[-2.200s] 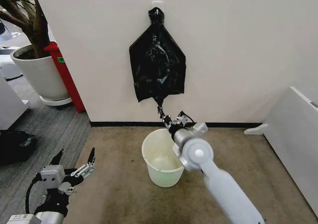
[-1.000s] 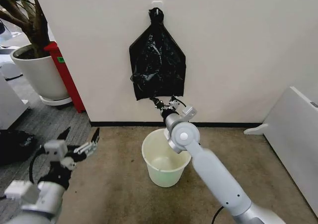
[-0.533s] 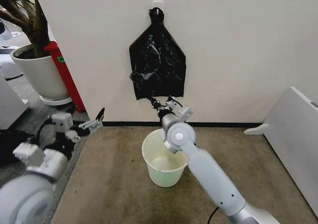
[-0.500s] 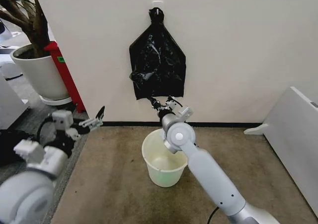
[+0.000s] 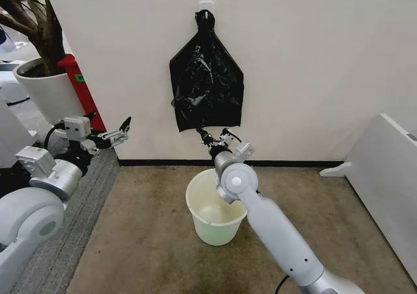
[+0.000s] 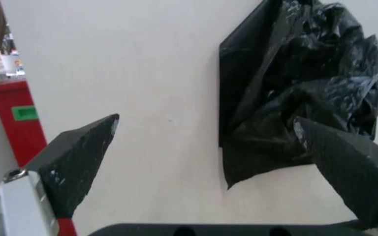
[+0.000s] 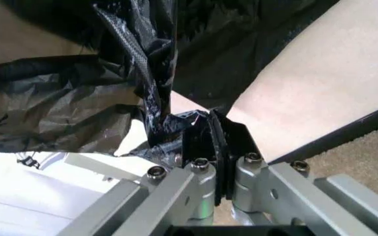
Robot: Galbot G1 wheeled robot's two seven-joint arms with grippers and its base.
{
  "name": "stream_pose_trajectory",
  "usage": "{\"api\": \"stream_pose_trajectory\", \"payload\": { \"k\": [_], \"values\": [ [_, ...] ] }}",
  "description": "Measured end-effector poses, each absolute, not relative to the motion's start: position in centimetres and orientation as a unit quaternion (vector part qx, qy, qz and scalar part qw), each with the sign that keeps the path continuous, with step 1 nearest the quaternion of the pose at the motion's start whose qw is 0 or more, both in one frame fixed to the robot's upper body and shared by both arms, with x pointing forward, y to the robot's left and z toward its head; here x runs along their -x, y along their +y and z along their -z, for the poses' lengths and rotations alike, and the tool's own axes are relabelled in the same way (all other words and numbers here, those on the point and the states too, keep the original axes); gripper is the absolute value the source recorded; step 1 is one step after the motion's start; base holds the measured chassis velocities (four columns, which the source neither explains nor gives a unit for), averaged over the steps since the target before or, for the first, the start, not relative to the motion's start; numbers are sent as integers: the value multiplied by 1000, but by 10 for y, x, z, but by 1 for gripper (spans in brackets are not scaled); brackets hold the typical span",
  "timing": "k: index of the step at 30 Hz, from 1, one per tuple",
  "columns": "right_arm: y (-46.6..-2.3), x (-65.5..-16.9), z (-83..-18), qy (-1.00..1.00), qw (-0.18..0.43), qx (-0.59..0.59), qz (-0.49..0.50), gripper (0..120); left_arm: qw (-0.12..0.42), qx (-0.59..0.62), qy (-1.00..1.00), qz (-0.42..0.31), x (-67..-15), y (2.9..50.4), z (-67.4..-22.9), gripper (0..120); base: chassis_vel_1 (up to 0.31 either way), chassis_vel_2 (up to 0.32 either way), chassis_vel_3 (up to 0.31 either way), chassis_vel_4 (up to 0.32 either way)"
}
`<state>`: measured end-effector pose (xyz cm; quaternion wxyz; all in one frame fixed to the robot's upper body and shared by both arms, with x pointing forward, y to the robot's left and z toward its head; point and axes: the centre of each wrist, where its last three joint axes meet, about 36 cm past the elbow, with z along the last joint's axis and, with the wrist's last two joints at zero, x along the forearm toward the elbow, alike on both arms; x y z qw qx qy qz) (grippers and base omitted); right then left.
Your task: Place the garbage bag over the trash bin.
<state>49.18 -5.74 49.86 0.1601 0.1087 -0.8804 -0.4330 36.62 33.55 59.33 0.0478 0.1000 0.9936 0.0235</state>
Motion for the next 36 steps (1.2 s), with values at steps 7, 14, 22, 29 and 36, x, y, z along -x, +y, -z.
{"api": "stream_pose_trajectory", "payload": {
  "k": [7,14,22,29,36],
  "values": [
    [-58,-491,-500,-880,159,-109,434,0,55,-115,992,-16,-393,324,-596,100,0,0,0,0],
    [-55,-492,-502,-879,158,-112,436,0,61,-130,989,-16,-418,310,-603,100,0,0,0,0],
    [-59,-493,-501,-880,157,-109,435,0,72,-145,987,-24,-436,300,-617,100,0,0,0,0],
    [-60,-493,-503,-879,156,-109,436,0,74,-166,982,-48,-458,284,-633,100,0,0,0,0],
    [-59,-496,-503,-880,157,-110,436,0,78,-181,978,-71,-475,274,-650,100,0,0,0,0]
  ]
}}
